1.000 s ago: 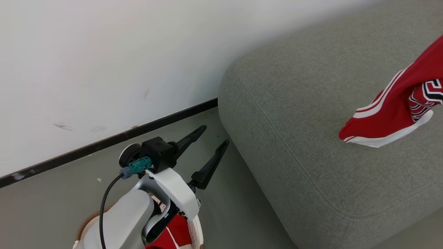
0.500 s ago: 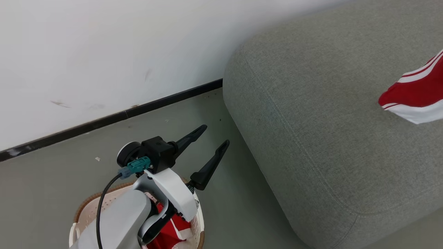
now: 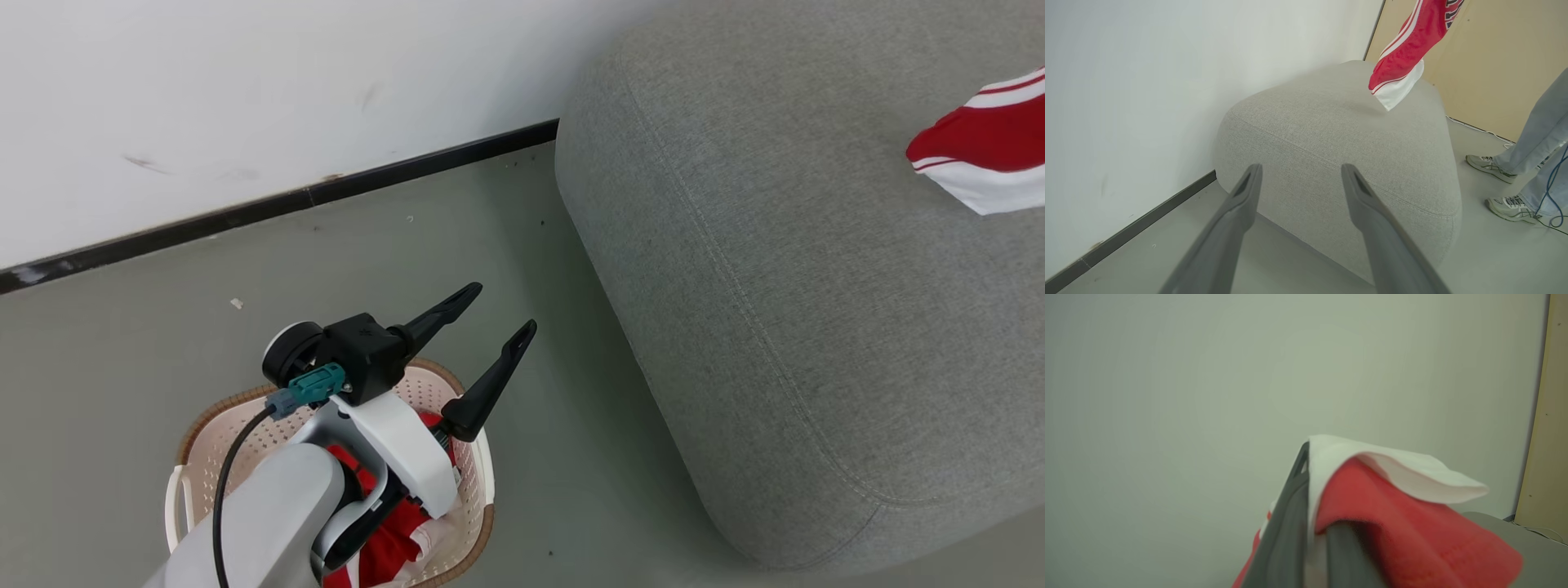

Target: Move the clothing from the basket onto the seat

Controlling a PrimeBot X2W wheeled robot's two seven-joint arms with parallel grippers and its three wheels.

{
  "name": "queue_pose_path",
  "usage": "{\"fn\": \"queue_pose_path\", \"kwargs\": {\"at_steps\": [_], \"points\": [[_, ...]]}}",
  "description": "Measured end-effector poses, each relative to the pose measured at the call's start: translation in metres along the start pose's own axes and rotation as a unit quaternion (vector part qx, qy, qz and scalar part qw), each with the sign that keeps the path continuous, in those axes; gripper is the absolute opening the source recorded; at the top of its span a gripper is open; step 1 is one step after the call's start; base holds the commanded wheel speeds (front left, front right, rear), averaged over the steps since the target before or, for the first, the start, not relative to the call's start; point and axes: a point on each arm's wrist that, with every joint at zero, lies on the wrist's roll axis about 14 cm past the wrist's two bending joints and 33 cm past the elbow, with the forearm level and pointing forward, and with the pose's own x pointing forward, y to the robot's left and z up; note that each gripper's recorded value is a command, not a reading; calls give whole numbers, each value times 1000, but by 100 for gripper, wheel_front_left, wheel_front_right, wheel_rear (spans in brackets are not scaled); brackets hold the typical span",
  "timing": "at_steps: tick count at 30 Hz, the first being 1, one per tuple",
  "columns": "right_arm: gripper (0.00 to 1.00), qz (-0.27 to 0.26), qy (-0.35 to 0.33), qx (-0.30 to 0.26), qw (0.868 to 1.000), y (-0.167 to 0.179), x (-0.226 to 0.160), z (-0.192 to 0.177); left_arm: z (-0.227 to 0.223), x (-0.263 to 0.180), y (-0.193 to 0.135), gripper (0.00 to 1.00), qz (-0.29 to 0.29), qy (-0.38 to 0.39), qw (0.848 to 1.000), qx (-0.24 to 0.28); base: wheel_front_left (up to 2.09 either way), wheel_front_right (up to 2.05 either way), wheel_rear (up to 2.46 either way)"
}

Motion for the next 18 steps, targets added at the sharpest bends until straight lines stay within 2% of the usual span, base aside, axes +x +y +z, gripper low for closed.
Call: {"fn": "queue_pose_path", "kwargs": {"at_steps": [4, 9, 18], "points": [[0, 3, 14, -3, 1000, 7, 10, -17, -5, -3, 10, 100, 8, 1, 1000, -9, 0, 0, 0], [0, 6, 62, -3, 998, 18, 10, -60, -13, -6, 24, 100, 18, 9, 1000, -15, 0, 0, 0], [0, 11, 163, 1, 987, 35, -18, -143, -22, -6, 42, 100, 25, 15, 999, -24, 0, 0, 0]]}}
